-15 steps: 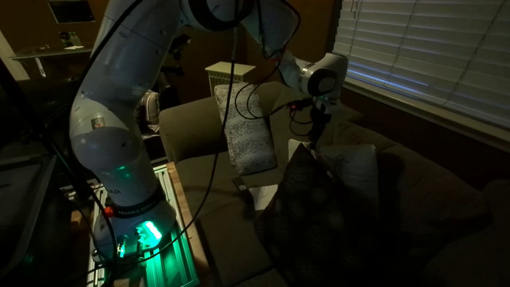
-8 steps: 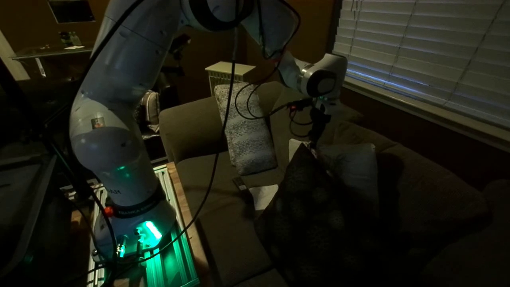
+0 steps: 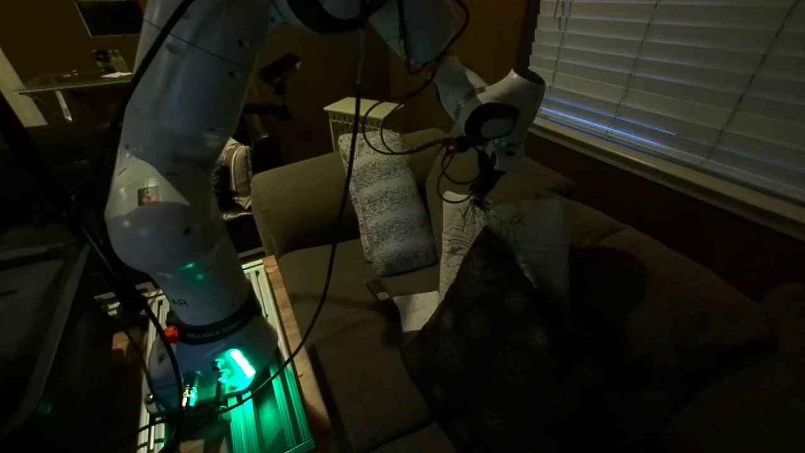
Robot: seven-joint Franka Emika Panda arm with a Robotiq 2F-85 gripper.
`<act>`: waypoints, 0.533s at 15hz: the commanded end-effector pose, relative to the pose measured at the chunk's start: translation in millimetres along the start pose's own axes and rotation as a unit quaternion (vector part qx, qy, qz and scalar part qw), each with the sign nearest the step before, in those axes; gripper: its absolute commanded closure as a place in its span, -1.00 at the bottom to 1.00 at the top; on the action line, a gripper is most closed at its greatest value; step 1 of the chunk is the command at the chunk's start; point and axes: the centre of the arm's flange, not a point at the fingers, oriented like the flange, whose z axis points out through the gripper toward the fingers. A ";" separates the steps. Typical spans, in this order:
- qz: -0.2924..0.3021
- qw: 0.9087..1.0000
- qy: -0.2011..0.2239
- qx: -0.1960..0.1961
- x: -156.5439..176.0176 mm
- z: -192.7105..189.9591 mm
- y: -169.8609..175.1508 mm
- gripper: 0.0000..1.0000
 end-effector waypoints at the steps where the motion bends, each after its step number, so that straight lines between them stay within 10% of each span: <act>1: 0.014 0.995 -0.083 0.043 -26.9 -31.0 7.1 0.98; 8: 0.023 0.979 -0.188 0.075 -39.1 -33.3 -15.5 0.98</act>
